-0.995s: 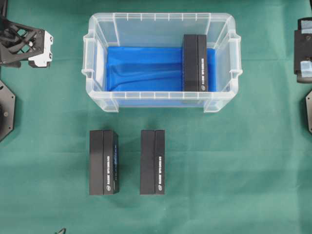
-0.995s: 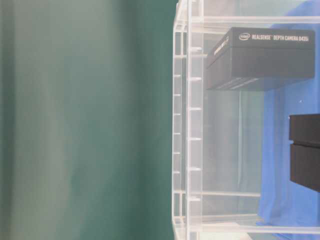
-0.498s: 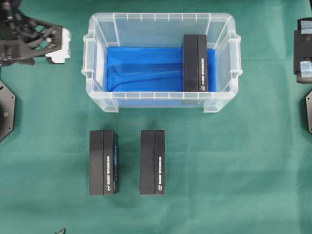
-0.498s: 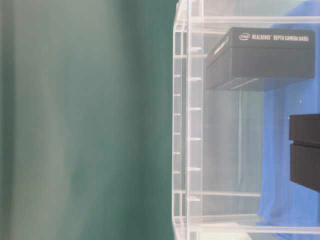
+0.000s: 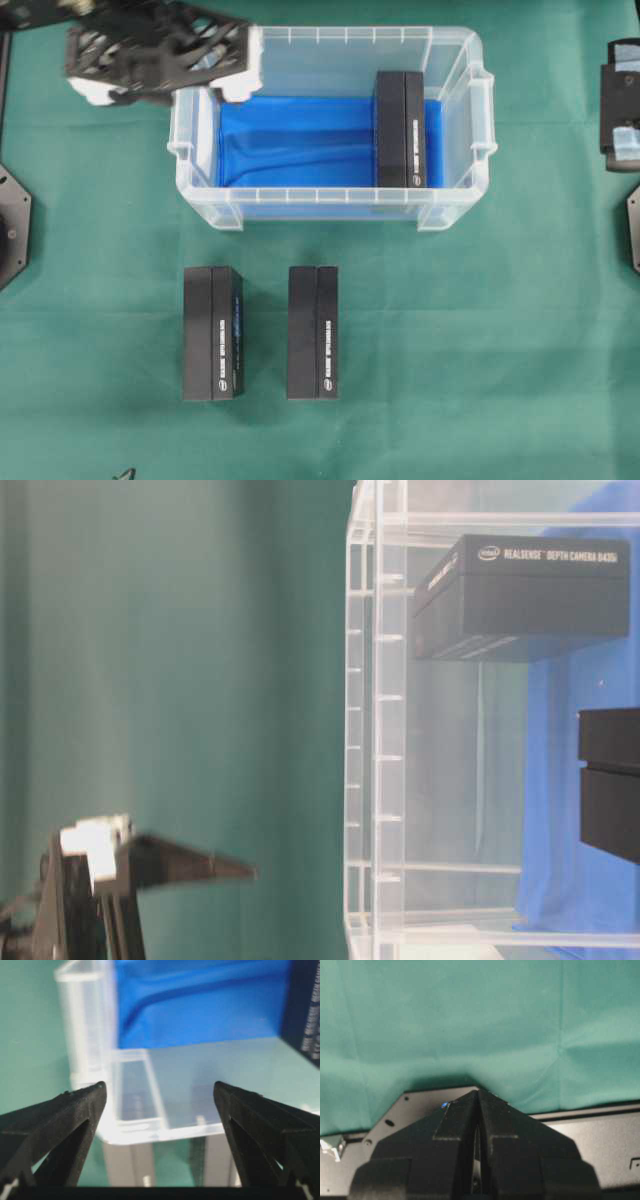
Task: Take the box out of the case with the left arm.
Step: 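Move the open left gripper over the right black box pair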
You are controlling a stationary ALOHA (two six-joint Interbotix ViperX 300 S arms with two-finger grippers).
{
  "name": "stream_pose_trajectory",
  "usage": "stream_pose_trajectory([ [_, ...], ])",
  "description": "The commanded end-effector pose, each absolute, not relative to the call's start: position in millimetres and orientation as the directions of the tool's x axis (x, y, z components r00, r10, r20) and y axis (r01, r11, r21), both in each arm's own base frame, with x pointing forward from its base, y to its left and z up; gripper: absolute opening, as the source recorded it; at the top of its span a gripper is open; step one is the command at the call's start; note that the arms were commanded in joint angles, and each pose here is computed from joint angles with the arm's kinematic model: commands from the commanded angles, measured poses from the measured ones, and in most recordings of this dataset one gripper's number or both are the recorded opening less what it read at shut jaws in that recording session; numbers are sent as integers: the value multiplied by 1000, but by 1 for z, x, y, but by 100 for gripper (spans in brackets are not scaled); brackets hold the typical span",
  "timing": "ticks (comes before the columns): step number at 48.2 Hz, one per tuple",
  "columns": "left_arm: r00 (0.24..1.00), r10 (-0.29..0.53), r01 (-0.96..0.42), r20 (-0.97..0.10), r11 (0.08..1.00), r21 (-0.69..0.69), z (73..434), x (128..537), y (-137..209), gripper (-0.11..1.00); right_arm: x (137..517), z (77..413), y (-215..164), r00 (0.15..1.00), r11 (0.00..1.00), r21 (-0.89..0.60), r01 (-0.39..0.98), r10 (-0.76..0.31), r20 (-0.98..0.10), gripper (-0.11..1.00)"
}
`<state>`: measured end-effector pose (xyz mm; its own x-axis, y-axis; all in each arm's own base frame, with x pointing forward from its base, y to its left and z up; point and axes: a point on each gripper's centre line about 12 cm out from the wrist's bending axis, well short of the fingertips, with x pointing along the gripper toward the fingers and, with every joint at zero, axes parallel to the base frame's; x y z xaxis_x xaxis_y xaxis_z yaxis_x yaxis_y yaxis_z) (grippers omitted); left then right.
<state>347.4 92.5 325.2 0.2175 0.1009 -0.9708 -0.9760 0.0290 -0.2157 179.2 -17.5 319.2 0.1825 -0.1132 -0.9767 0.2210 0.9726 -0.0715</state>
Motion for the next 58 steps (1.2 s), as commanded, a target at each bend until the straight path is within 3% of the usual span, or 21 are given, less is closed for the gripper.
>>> stream_pose_trajectory([
  [1,259,114,-966,-959,40,-256,339,363,95,89,180,323,-18,199,972,-70,223,-115,-973,2],
  [37,336,121,-936,-934,152,-317,325,500,112,89,179,320,-18,193,973,-71,221,-115,-974,2],
  [58,312,110,-942,-944,163,-293,312,527,110,89,178,320,-18,193,972,-73,221,-117,-974,2],
])
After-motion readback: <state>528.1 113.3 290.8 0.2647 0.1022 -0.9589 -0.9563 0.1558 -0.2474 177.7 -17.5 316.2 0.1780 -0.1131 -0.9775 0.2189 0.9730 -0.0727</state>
